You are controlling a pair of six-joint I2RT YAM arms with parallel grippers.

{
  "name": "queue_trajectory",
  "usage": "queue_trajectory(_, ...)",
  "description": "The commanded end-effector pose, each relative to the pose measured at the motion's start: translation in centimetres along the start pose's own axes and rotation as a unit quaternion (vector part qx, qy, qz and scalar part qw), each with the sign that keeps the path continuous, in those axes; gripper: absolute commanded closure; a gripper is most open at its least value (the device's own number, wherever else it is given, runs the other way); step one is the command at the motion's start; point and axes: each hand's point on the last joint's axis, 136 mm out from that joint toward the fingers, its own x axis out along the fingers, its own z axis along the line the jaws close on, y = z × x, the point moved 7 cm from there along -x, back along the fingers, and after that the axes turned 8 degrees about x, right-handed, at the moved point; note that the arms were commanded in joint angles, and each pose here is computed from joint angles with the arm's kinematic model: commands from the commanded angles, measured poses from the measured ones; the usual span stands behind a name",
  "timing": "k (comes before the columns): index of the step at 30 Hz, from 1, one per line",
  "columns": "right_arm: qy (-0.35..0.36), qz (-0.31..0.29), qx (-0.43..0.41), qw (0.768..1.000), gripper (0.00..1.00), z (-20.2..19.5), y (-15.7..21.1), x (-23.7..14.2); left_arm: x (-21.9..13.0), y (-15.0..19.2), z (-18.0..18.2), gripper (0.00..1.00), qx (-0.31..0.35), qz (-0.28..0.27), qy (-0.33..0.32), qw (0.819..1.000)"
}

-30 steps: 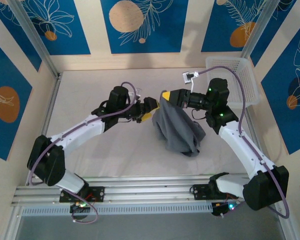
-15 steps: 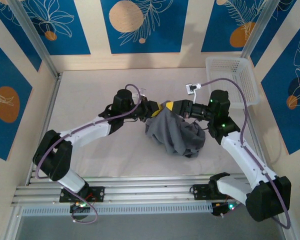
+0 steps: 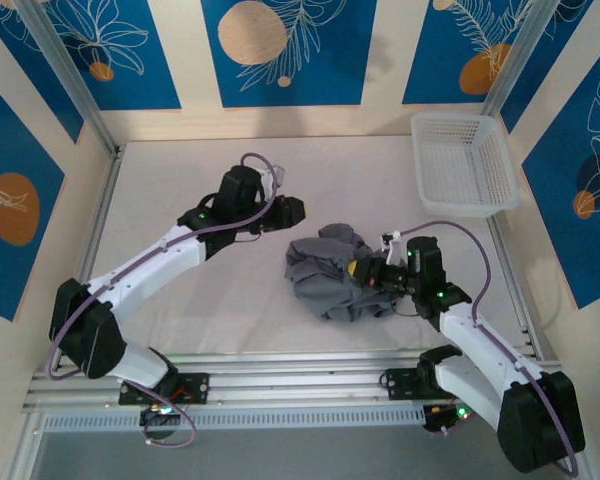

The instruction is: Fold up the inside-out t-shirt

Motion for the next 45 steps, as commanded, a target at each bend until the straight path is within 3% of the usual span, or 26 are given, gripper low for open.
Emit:
queue_trajectory(1, 0.206, -0.024, 0.108, 0.972, 0.94, -5.2, 1.1, -1.1, 2.5, 5.5, 3.7, 0.38, -0.03, 0.111, -0.068, 0.991)
queue_trajectory(3, 0.237, -0.006, 0.133, 0.962, 0.73, -5.9, 1.9, -1.4, 3.7, 6.9, 4.1, 0.35, -0.06, 0.125, -0.051, 0.989)
queue_trajectory(5, 0.236, 0.004, 0.14, 0.961, 0.58, -5.6, 2.5, -1.7, 4.6, 7.9, 4.0, 0.32, -0.075, 0.129, -0.035, 0.988)
queue_trajectory(8, 0.209, -0.014, 0.099, 0.973, 0.5, -3.1, 1.6, -2.7, 5.9, 8.3, 3.2, 0.29, -0.069, 0.145, -0.025, 0.987)
queue_trajectory(10, 0.209, -0.044, 0.024, 0.977, 0.44, -0.4, 0.3, -3.7, 6.7, 8.8, 2.9, 0.29, -0.068, 0.158, -0.023, 0.985)
queue_trajectory(13, 0.269, -0.065, -0.109, 0.955, 0.32, 2.7, -1.6, -3.8, 7.2, 9.9, 3.3, 0.3, -0.077, 0.157, -0.04, 0.984)
queue_trajectory(17, 0.298, 0.003, -0.224, 0.928, 0.26, 5.1, -2.3, -0.6, 8.0, 11.0, 3.3, 0.32, -0.092, 0.165, -0.022, 0.982)
queue_trajectory(21, 0.293, 0.074, -0.246, 0.921, 0.25, 5.1, -2.2, 3.1, 8.4, 11.7, 3.6, 0.4, -0.097, 0.171, -0.022, 0.98)
queue_trajectory(23, 0.307, 0.093, -0.243, 0.916, 0.26, 4.4, -2.1, 4.5, 8.6, 11.9, 3.8, 0.45, -0.101, 0.175, -0.025, 0.979)
queue_trajectory(25, 0.321, 0.103, -0.237, 0.911, 0.36, 3.9, -2.2, 5.4, 8.8, 12.0, 3.9, 0.49, -0.103, 0.176, -0.025, 0.979)
queue_trajectory(26, 0.321, 0.106, -0.232, 0.912, 0.49, 3.9, -2.2, 5.7, 8.9, 12.1, 4.0, 0.53, -0.103, 0.177, -0.026, 0.978)
queue_trajectory(28, 0.307, 0.102, -0.219, 0.921, 0.89, 4.6, -2.3, 5.7, 8.9, 12.3, 4.2, 0.68, -0.101, 0.178, -0.033, 0.978)
queue_trajectory(29, 0.293, 0.095, -0.214, 0.927, 0.99, 5.3, -2.4, 5.5, 8.9, 12.4, 4.5, 0.78, -0.1, 0.177, -0.04, 0.978)
queue_trajectory(31, 0.23, 0.083, -0.207, 0.947, 1.0, 7.3, -2.3, 4.6, 8.6, 12.7, 5.6, 0.99, -0.095, 0.171, -0.072, 0.978)
queue_trajectory(32, 0.196, 0.076, -0.198, 0.957, 1.0, 8.3, -2.4, 4.0, 8.4, 12.8, 6.2, 1.0, -0.091, 0.168, -0.088, 0.978)
queue_trajectory(36, 0.021, 0.079, -0.121, 0.989, 1.0, 11.7, -3.1, 1.0, 7.0, 13.3, 9.8, 1.0, -0.083, 0.152, -0.149, 0.973)
queue_trajectory(40, -0.115, 0.099, -0.022, 0.988, 1.0, 12.3, -4.4, -1.1, 5.0, 12.9, 12.7, 1.0, -0.097, 0.123, -0.167, 0.973)
queue_trajectory(44, -0.157, 0.118, 0.011, 0.98, 1.0, 11.7, -4.5, -0.8, 3.9, 11.6, 12.1, 0.98, -0.077, 0.099, -0.11, 0.986)
queue_trajectory(45, -0.162, 0.121, 0.011, 0.979, 1.0, 11.6, -4.4, -0.5, 3.5, 11.0, 11.2, 0.87, -0.062, 0.086, -0.086, 0.991)
